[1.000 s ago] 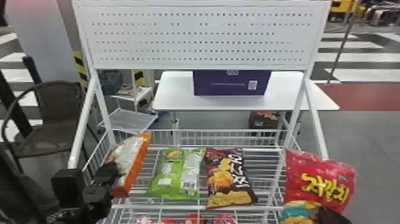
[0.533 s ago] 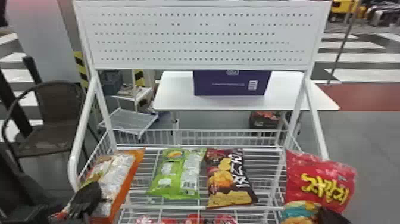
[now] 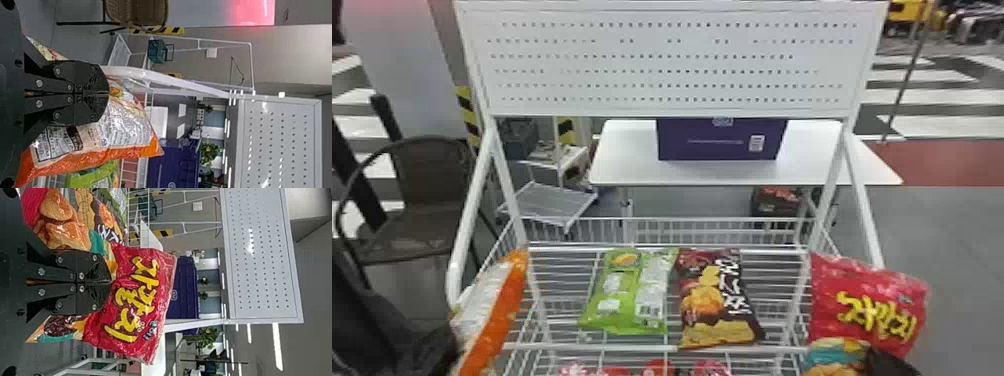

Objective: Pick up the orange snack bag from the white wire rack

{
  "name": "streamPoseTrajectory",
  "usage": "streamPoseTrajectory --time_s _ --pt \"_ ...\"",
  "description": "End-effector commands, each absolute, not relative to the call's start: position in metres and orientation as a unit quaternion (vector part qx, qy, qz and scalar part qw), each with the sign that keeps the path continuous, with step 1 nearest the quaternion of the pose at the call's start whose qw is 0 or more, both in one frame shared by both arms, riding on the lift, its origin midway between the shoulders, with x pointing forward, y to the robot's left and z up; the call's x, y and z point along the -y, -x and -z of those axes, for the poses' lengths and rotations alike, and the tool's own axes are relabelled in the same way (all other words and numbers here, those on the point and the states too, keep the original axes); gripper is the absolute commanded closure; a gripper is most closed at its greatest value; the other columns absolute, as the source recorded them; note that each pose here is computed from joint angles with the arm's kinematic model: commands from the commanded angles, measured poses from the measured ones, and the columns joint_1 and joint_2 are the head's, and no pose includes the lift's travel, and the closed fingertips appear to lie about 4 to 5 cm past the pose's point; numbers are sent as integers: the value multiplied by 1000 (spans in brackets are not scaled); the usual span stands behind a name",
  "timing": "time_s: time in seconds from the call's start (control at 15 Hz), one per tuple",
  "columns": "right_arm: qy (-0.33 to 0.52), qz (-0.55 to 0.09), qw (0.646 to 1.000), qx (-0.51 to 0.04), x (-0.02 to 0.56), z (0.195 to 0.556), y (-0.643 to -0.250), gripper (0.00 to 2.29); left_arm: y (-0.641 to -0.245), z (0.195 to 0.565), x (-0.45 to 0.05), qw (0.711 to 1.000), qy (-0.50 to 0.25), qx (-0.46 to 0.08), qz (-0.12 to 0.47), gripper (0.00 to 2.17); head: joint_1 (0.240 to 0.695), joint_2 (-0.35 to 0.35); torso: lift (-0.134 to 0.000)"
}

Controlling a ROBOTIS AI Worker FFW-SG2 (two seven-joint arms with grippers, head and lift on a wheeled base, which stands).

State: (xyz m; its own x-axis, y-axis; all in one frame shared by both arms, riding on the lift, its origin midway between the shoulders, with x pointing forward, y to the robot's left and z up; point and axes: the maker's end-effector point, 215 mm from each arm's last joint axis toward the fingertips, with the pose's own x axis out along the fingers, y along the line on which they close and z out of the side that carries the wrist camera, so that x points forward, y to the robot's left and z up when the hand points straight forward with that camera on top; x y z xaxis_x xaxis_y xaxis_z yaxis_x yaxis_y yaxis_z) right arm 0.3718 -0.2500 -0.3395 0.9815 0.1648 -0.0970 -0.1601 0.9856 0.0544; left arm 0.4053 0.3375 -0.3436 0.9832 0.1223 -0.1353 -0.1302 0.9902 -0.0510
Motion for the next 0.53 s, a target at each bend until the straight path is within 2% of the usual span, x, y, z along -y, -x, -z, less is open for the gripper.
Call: streamPoseTrajectory --time_s 0.0,0.47 --pt "-23 -82 995 -52 250 340 -371 2219 -399 329 -365 995 40 -38 -87 1872 499 0 0" --pt "-26 -87 995 -49 243 337 -370 2219 -394 326 -357 995 52 -28 -79 1872 499 0 0"
